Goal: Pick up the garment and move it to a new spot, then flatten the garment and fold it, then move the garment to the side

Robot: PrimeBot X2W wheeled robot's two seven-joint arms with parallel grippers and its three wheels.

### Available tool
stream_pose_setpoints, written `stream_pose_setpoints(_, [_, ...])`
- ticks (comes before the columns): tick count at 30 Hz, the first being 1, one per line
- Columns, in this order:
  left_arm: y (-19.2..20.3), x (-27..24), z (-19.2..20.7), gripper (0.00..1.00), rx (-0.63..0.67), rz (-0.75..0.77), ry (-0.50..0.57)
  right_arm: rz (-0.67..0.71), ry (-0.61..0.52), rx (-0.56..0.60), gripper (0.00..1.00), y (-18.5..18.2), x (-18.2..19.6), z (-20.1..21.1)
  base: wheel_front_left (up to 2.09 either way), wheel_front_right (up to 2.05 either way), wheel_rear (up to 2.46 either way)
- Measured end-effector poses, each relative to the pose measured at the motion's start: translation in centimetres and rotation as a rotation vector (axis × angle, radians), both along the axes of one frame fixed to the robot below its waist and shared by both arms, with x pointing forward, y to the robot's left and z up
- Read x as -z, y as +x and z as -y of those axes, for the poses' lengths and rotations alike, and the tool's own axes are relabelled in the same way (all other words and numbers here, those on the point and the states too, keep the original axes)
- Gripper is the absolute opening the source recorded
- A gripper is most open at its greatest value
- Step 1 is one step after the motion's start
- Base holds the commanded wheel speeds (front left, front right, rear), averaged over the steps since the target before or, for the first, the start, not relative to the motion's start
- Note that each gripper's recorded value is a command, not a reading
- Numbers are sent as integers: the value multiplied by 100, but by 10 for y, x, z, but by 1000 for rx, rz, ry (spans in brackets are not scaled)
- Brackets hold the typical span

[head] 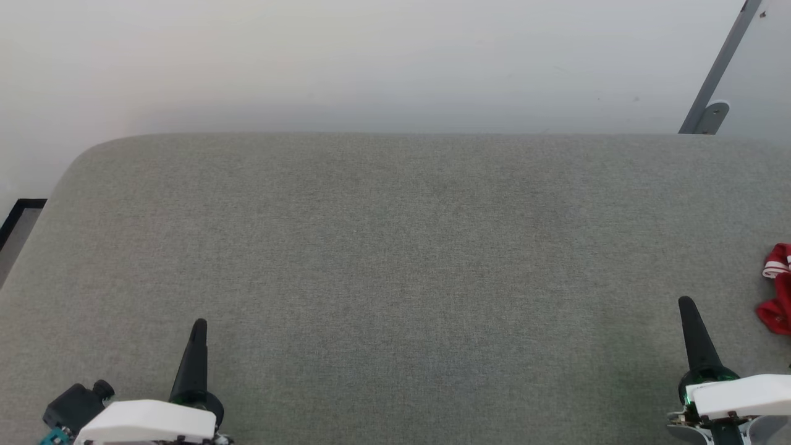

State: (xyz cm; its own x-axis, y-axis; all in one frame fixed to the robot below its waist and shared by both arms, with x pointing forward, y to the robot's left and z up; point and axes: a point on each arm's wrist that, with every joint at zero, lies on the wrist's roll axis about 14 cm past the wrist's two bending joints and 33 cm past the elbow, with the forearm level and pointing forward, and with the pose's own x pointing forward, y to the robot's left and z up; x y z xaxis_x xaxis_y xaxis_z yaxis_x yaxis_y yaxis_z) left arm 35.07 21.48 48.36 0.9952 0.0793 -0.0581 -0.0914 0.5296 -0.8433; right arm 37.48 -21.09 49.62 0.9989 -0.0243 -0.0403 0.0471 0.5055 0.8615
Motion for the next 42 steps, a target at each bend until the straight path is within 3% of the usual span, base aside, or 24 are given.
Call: stream_pose_setpoints(42, [23, -11, 8, 0, 28, 37, -372, 18, 353, -5, 0, 9, -4, -8, 0, 0, 0])
